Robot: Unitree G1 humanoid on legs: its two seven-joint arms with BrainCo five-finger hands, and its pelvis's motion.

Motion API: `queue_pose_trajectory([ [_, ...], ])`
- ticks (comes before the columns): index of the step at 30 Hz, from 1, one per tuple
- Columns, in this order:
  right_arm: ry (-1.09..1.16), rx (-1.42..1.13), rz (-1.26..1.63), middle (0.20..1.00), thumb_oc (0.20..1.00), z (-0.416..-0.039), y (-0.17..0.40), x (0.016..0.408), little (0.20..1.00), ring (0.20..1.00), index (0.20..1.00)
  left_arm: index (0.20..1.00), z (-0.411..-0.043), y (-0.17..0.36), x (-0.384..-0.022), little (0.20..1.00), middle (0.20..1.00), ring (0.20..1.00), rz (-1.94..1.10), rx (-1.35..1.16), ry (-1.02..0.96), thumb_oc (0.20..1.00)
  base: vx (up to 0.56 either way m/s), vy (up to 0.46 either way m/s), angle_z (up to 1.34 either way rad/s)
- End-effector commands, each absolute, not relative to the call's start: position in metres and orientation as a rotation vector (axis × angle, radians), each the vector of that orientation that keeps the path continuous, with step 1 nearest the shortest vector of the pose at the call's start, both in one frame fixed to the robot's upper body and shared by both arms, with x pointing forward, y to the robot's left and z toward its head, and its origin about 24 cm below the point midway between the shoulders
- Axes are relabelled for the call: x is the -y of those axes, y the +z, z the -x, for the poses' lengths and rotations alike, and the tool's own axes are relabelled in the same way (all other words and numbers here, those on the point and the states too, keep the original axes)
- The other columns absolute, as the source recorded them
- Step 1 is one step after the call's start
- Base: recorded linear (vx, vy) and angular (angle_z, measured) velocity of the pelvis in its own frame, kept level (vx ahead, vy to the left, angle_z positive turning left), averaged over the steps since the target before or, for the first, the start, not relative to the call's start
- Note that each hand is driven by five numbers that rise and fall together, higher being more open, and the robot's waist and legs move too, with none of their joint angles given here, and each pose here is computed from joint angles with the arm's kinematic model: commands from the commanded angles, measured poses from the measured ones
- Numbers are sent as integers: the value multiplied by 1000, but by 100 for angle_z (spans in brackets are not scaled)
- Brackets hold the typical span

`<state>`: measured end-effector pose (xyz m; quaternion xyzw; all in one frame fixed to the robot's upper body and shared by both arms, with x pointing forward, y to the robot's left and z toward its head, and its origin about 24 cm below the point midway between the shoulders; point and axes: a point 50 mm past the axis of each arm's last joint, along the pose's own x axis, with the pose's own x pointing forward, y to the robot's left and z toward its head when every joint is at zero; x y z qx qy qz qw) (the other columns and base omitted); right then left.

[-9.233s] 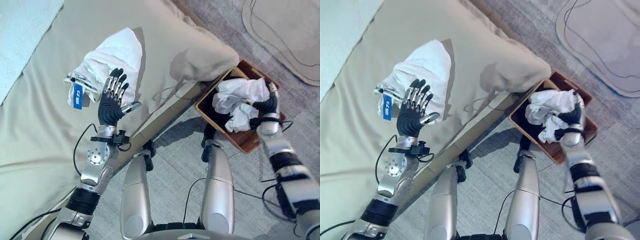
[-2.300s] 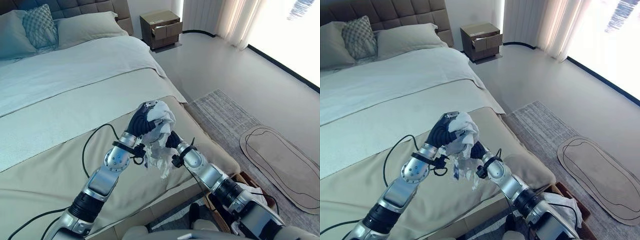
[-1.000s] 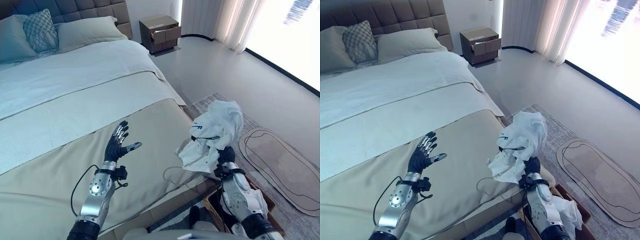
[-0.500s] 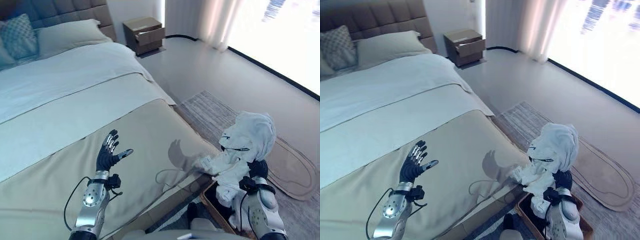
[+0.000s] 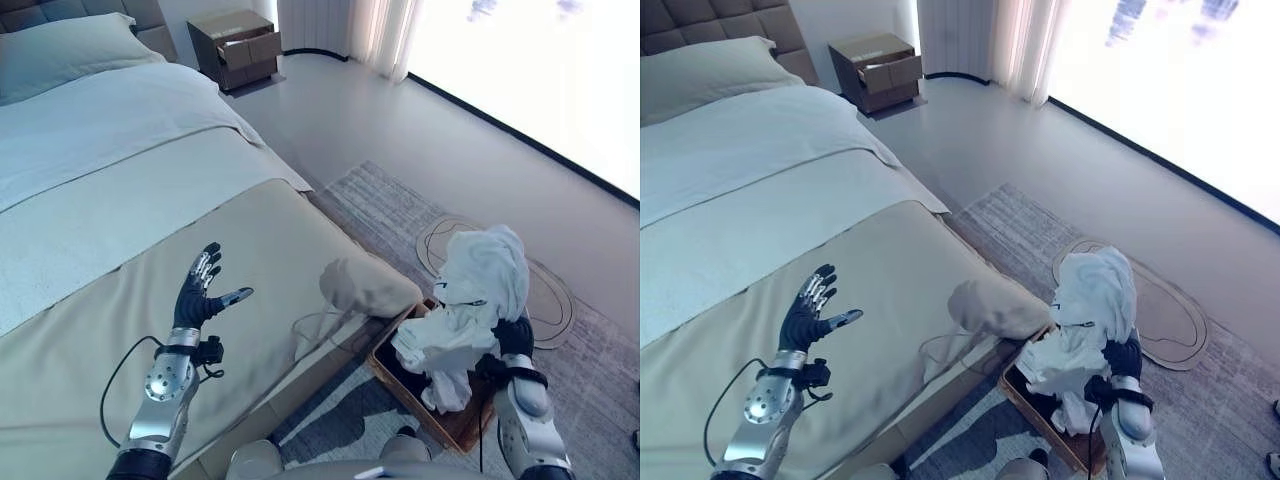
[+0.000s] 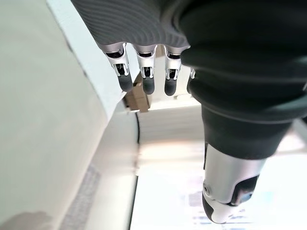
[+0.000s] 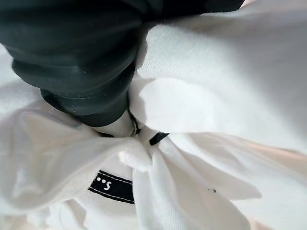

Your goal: Pick up clothes into the bucket

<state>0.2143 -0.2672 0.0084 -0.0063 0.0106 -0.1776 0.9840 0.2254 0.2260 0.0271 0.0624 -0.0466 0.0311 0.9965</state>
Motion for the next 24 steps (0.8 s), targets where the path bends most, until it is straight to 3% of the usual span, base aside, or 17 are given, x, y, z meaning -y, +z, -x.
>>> queue_pose_trajectory([
  [1, -370, 173, 4, 200, 200, -229, 44, 269, 200, 200, 200, 1000, -231, 59, -235, 1000, 1000, 1000, -159, 257, 77, 1000, -99, -201, -30],
  [11, -445, 243, 193, 200, 200, -273, 74, 282, 200, 200, 200, 1000, -249, 87, -201, 1000, 1000, 1000, -47, 402, -29, 1000, -174, -112, 9],
  [24, -541, 440, 204, 200, 200, -308, 138, 293, 200, 200, 200, 1000, -248, 113, -192, 1000, 1000, 1000, -6, 520, -73, 1000, -89, -26, -4],
])
